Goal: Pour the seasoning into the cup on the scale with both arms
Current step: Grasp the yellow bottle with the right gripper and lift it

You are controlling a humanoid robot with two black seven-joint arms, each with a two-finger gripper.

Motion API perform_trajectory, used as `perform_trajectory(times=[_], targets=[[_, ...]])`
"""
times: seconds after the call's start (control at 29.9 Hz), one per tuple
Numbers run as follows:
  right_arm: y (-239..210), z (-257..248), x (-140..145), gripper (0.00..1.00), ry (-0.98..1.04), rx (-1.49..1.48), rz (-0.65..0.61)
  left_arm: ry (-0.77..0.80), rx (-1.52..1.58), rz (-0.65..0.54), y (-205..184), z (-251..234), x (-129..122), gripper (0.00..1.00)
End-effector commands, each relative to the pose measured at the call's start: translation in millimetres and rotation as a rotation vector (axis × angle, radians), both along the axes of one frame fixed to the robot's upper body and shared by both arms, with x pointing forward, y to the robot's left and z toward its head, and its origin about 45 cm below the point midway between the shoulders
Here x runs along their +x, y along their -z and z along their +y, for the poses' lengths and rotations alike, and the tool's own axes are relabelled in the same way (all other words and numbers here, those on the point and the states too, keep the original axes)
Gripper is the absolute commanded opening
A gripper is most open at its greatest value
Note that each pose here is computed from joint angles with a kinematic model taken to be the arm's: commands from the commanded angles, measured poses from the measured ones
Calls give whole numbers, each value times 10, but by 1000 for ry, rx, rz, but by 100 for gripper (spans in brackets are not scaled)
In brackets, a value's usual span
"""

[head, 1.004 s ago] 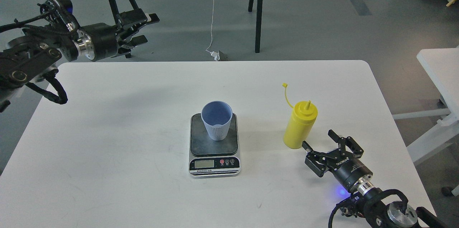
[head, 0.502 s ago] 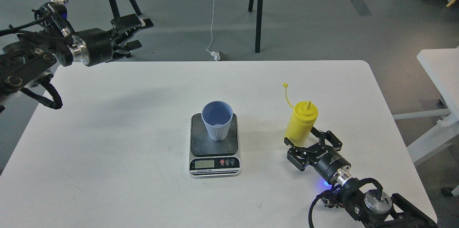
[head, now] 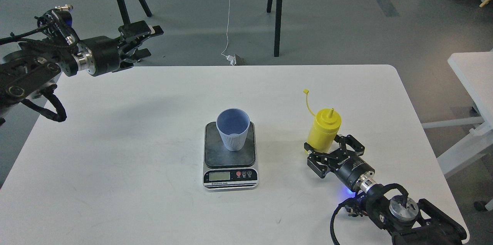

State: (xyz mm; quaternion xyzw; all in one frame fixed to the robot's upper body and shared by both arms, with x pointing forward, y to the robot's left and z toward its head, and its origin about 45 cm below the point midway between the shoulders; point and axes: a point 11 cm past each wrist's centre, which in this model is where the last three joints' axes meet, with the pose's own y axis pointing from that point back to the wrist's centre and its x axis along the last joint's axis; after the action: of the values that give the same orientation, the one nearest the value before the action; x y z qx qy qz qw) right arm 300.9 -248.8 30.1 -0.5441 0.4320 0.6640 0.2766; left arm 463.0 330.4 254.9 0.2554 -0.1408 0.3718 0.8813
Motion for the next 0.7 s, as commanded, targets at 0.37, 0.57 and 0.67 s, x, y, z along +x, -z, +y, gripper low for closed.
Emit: perform_trajectory(times=[0.37,0.57,0.67], targets=[[-364,48,410,7,-50,-42,-113,-1,-2,0,2,-2,0,100],[-1411,-301,1263,6,-145,-315,-380,-1,-2,0,2,-2,0,100],[-1975,-327,1590,6,-225,-536,-524,-3,-3,0,0,3,1,100]])
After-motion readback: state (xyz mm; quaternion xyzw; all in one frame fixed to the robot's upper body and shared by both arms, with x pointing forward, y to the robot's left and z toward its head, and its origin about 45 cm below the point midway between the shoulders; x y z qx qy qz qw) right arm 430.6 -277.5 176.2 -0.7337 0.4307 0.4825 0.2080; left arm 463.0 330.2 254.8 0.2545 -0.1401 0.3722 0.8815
